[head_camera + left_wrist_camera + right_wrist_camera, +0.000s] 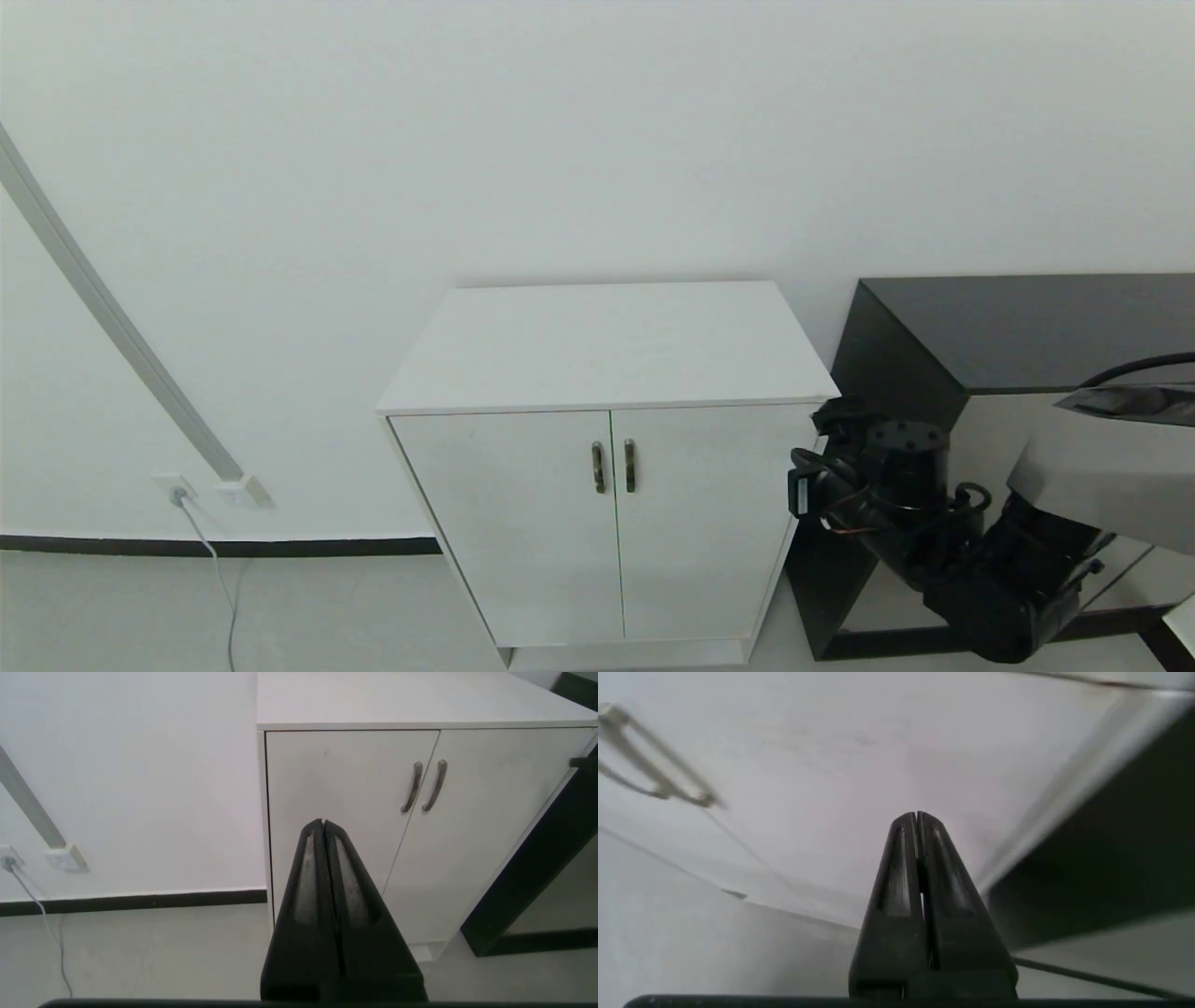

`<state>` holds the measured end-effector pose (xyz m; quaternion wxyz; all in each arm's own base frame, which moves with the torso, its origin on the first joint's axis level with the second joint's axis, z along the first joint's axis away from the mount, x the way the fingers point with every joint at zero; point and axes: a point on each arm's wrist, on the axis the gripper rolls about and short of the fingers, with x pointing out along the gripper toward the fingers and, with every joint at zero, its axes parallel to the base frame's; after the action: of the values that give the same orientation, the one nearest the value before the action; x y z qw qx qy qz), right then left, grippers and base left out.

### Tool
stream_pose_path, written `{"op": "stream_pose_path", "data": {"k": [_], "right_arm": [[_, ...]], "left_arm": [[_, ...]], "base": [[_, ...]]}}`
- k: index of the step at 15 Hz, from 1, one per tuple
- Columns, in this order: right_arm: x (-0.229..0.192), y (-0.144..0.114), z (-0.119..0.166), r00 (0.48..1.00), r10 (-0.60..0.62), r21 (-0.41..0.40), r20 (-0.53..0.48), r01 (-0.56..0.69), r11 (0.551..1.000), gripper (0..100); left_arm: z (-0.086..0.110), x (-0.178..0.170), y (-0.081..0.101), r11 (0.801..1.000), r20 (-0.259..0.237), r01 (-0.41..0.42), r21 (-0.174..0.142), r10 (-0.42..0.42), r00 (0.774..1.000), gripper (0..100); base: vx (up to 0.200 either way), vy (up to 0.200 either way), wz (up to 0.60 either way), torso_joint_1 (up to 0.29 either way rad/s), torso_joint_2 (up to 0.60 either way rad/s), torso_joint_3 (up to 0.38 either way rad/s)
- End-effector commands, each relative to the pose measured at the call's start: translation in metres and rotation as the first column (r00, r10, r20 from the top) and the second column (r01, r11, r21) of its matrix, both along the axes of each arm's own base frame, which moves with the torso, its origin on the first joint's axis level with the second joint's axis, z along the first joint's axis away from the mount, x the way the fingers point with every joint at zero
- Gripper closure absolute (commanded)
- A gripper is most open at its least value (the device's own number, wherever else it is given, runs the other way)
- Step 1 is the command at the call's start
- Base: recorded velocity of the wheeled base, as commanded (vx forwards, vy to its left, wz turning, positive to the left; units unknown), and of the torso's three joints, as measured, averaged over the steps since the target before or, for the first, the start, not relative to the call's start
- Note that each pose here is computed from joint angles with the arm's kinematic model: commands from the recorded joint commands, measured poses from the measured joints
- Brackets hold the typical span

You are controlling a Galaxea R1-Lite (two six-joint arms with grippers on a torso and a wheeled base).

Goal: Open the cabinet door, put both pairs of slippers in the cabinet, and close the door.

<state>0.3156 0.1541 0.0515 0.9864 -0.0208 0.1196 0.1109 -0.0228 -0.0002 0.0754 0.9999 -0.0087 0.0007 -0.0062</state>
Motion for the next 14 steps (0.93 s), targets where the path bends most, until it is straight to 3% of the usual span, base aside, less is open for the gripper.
{"op": "stream_pose_path", "data": {"k": [1, 9, 14], "right_arm": [[-0.024, -0.018, 0.028, 0.999, -0.030, 0.009, 0.037, 0.030, 1.000, 100], [-0.101, -0.097, 0.059, 0.967, -0.246, -0.059, 0.065, 0.250, 0.966, 100], [-0.141, -0.115, 0.065, 0.959, -0.271, -0.054, 0.086, 0.276, 0.960, 100]], "left_arm": [[0.000, 0.000, 0.000, 1.000, -0.002, 0.000, -0.001, 0.000, 1.000, 100], [0.000, 0.000, 0.000, 1.000, 0.000, -0.003, -0.004, 0.003, 1.000, 100], [0.000, 0.000, 0.000, 1.000, -0.002, -0.005, -0.006, 0.005, 1.000, 100]], "base": [[0.000, 0.000, 0.00, 0.000, 0.00, 0.000], [0.000, 0.000, 0.00, 0.000, 0.00, 0.000], [0.000, 0.000, 0.00, 0.000, 0.00, 0.000]]}}
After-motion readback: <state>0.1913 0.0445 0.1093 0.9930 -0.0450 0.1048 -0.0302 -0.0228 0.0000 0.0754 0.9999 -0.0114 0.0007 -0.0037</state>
